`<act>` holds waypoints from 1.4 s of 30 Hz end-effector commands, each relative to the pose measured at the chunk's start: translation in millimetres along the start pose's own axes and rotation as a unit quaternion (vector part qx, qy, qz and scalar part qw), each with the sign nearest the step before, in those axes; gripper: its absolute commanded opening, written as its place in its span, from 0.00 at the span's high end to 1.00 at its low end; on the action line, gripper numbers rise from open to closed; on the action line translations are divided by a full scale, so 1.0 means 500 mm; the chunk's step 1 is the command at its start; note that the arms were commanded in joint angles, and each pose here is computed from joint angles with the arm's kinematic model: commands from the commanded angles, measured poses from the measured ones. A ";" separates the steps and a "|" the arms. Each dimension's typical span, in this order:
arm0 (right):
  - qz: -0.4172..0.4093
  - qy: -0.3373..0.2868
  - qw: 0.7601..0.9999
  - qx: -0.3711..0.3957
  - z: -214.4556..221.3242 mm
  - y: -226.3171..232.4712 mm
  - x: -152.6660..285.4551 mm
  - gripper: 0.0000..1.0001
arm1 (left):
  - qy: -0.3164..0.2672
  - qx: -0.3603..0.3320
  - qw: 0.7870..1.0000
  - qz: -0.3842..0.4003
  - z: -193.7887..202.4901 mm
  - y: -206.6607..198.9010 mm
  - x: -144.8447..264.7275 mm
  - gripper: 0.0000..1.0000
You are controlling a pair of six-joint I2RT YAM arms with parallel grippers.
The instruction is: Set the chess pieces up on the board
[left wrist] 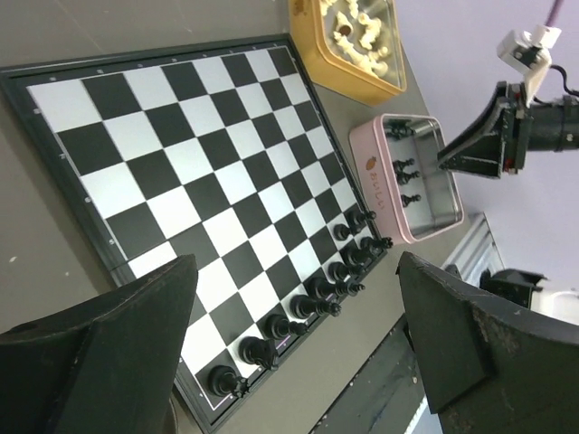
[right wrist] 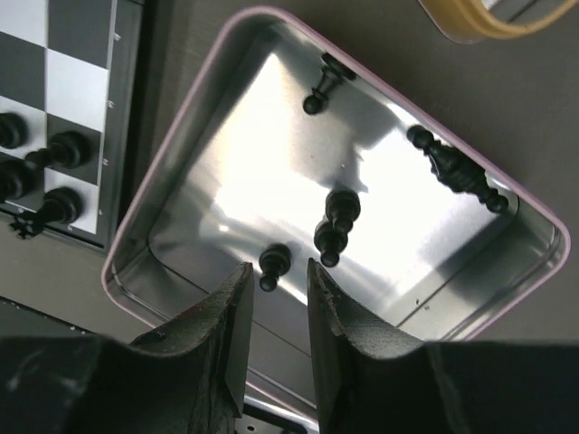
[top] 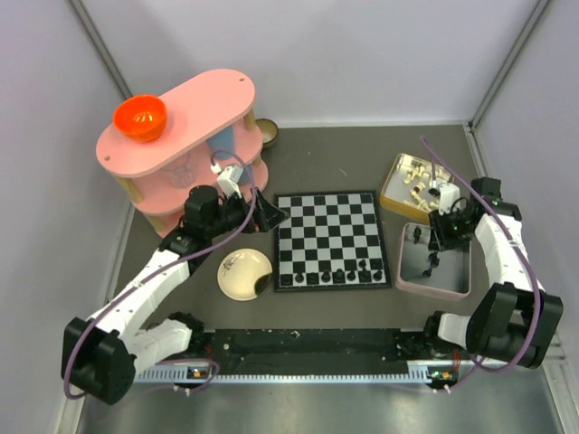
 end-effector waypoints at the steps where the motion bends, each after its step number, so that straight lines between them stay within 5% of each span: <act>1: 0.049 0.019 0.998 -0.018 0.018 -0.026 -0.002 0.70 | 0.002 -0.052 0.995 0.083 -0.038 -0.046 -0.015 0.03; 12: 0.057 0.040 0.997 -0.045 0.043 -0.044 -0.023 0.71 | 0.060 -0.107 0.986 0.113 -0.034 -0.091 -0.074 0.05; 18: 0.041 -0.028 0.996 -0.079 -0.014 -0.055 0.031 0.70 | 0.150 -0.153 0.966 0.141 0.003 -0.175 -0.166 0.05; 30: 0.062 -0.136 0.971 -0.186 -0.081 -0.111 0.156 0.70 | 0.316 -0.132 0.907 0.244 0.209 -0.405 -0.392 0.34; 35: 0.041 -0.137 0.970 -0.195 -0.062 -0.109 0.140 0.70 | 0.332 -0.125 0.905 0.234 0.280 -0.452 -0.474 0.46; 42: 0.032 -0.145 0.966 -0.210 -0.046 -0.120 0.137 0.70 | 0.311 -0.148 0.920 0.188 0.366 -0.467 -0.545 0.50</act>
Point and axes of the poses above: each gripper's point midway between its finger pads, its own x axis back along the fingers, its own y axis along the line the jaws close on, z = x × y, the point moved 9 cm from there along x, back along the fingers, and after that the axes turned 1 degree about x, right-handed, at the moved point
